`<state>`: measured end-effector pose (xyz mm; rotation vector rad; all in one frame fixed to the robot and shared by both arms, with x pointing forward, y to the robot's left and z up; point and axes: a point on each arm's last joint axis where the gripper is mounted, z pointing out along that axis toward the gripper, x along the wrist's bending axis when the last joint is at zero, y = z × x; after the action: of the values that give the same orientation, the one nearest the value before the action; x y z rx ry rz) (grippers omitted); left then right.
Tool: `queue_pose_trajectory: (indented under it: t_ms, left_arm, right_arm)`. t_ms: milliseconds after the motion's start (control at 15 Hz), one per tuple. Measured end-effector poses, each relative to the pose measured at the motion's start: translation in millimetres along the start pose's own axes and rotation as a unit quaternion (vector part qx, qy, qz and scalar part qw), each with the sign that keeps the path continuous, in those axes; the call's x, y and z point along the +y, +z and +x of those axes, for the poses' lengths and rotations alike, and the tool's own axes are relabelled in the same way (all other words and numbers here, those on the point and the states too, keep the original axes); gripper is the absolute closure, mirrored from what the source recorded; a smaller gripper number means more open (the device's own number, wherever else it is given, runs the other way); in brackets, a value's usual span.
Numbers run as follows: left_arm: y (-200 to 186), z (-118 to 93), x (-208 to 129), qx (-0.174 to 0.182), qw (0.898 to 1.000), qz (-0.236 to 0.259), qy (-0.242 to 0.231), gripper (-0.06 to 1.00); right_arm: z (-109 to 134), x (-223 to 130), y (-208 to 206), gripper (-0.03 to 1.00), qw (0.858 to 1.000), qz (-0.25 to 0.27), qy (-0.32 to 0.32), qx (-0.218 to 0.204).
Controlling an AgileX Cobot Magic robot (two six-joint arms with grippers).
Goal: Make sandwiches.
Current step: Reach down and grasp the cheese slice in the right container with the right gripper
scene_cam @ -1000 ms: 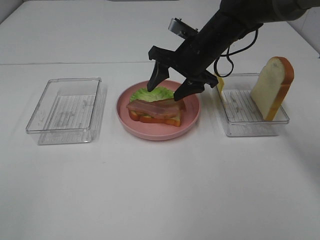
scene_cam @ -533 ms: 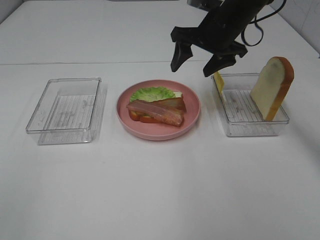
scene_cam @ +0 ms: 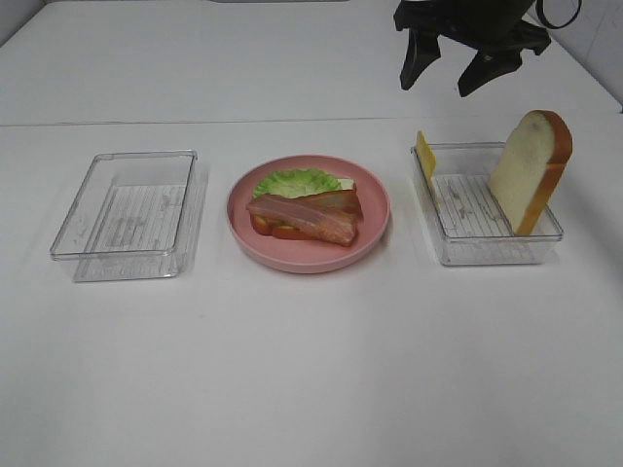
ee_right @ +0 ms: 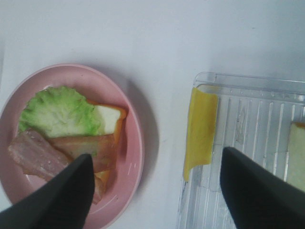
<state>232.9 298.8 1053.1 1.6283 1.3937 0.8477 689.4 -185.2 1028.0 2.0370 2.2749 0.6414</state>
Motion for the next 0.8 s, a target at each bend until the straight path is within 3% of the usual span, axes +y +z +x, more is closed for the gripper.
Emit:
queue_pose_trajectory:
  t_ms: [400,800]
  left_arm:
    - [0,0,0,0.0,1.0,0.0,0.0,0.18]
    - [0,0,0,0.0,1.0,0.0,0.0,0.18]
  right_arm:
    - [-21,8,62,0.34,0.999,0.039,0.0,-0.029]
    - [-32,3,91,0.4,0.996,0.065,-0.004,-0.052]
